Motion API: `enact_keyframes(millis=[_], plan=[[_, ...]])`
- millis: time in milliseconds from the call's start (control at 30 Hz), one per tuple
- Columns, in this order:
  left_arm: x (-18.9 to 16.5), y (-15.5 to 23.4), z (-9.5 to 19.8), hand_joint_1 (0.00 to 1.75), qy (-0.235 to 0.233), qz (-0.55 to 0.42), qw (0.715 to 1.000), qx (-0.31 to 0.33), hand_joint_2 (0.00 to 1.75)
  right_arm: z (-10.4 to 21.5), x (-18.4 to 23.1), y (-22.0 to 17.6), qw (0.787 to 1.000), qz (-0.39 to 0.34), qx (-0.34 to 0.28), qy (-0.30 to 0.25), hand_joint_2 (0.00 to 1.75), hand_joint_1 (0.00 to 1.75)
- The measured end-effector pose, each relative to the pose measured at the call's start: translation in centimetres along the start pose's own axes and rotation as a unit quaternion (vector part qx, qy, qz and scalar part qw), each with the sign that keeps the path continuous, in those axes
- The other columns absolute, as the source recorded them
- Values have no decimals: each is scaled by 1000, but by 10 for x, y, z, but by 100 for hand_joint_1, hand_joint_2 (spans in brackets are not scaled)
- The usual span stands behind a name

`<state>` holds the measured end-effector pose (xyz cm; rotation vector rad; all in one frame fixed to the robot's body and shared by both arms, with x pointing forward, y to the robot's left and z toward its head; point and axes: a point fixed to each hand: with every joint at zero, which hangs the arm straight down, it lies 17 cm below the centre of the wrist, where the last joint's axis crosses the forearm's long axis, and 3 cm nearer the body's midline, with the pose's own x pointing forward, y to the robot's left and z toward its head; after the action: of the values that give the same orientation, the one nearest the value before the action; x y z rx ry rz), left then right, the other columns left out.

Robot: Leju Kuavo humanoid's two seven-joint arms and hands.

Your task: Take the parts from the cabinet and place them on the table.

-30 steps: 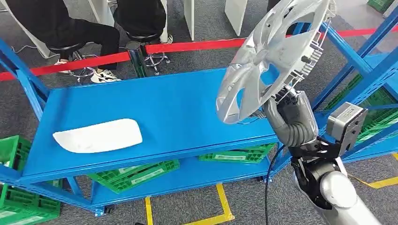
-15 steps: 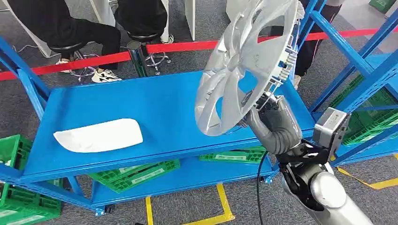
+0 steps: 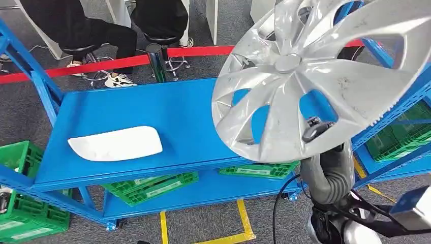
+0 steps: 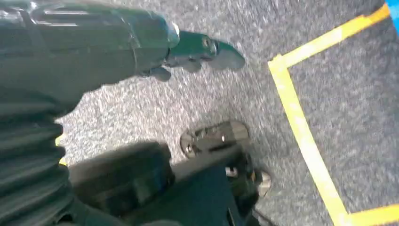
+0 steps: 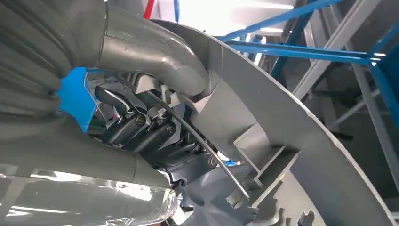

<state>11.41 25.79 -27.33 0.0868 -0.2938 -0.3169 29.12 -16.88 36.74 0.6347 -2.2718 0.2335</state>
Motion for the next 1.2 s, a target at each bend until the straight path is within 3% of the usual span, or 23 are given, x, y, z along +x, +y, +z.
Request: enact_keyframes(millis=[100, 267, 500, 1200], plan=[[0, 1, 0, 0, 0, 0, 1000, 1, 175, 1, 0, 0, 1000, -1, -1, 0, 175, 175], [-17, 39, -3, 0, 24, 12, 999, 36, 175, 21, 7, -19, 998, -21, -59, -26, 175, 175], [-20, 52, -3, 0, 27, 16, 999, 44, 175, 26, 9, -28, 995, -21, -93, -37, 175, 175], [-18, 67, -4, 0, 29, 35, 997, 62, 175, 23, 8, -29, 992, -26, -111, -57, 175, 175]])
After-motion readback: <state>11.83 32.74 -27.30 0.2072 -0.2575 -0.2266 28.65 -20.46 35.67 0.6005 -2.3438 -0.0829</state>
